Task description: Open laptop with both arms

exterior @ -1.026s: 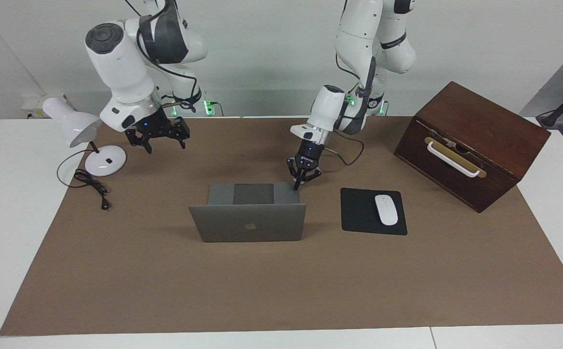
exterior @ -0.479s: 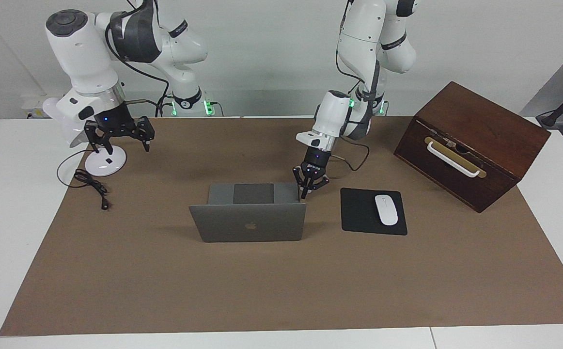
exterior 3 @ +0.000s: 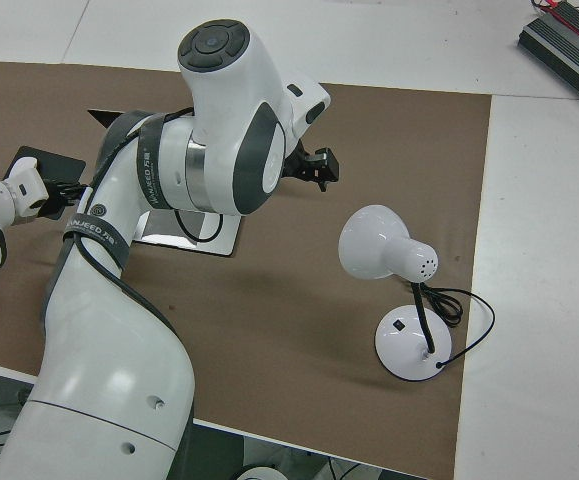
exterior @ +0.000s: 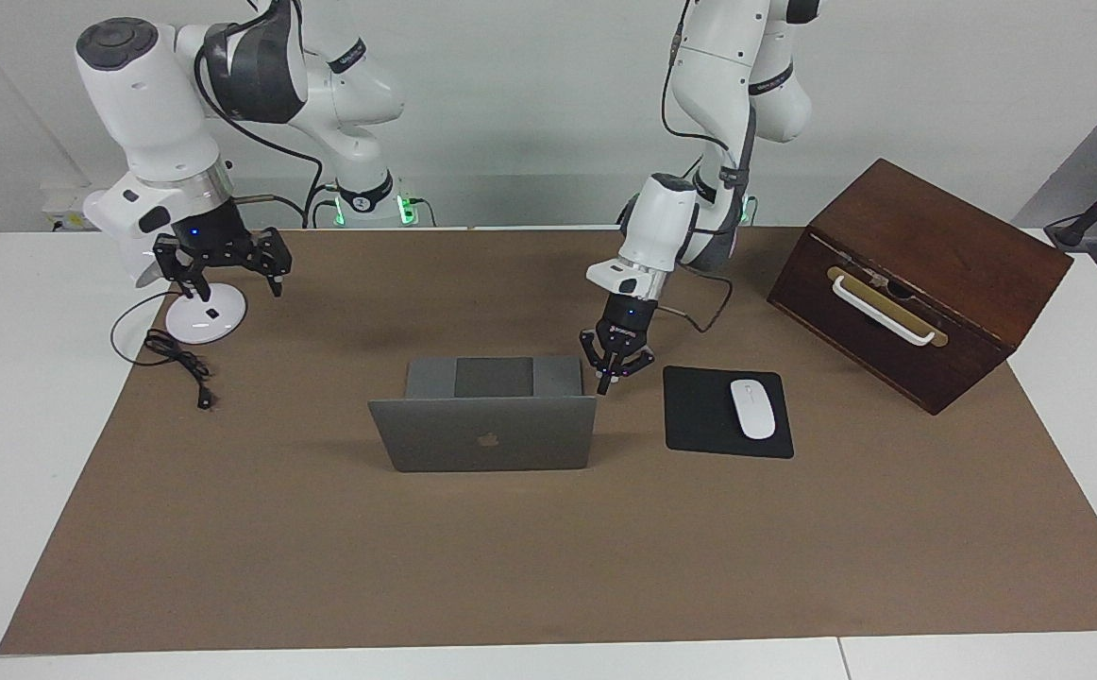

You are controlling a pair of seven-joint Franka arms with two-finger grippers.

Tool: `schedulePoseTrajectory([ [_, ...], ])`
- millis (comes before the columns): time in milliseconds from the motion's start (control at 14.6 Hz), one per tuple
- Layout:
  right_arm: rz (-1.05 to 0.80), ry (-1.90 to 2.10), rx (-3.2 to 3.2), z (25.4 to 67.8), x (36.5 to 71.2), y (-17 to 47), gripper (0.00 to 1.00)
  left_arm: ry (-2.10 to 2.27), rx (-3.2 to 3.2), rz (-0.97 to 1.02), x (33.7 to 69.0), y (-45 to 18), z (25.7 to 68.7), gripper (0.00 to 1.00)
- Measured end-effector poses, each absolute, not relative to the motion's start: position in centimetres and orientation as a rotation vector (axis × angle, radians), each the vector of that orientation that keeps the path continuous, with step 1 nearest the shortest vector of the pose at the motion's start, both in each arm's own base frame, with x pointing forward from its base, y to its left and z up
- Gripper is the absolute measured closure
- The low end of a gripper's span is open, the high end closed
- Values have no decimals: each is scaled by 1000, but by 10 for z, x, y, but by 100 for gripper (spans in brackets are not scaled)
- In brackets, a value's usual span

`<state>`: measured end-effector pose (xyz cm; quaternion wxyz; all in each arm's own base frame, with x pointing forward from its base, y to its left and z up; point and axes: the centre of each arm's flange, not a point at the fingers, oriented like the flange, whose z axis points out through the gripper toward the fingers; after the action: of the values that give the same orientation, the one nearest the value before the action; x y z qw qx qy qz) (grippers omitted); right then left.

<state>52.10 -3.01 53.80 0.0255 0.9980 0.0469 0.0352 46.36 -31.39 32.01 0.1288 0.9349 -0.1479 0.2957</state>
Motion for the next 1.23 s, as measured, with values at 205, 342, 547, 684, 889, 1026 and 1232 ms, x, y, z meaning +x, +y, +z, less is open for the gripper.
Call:
schedulePoseTrajectory([
  [205,111,132,3085,538,521,-35,0,-381,2739,789,481,-298,352,99],
  [342,122,132,3084,538,522,-35,0,-362,2750,745,493,-285,374,99],
  [547,129,132,3084,537,523,-35,0,-347,2770,667,511,-266,406,99],
  [684,125,133,3084,536,523,-34,0,-363,2794,607,524,-253,427,99],
  [889,113,133,3088,532,522,-32,0,-372,2848,539,544,-224,463,99],
  [1026,114,134,3088,531,522,-32,0,-365,2877,514,553,-200,486,99],
  [1232,117,134,3088,531,522,-32,0,-381,2927,461,558,-163,514,99],
])
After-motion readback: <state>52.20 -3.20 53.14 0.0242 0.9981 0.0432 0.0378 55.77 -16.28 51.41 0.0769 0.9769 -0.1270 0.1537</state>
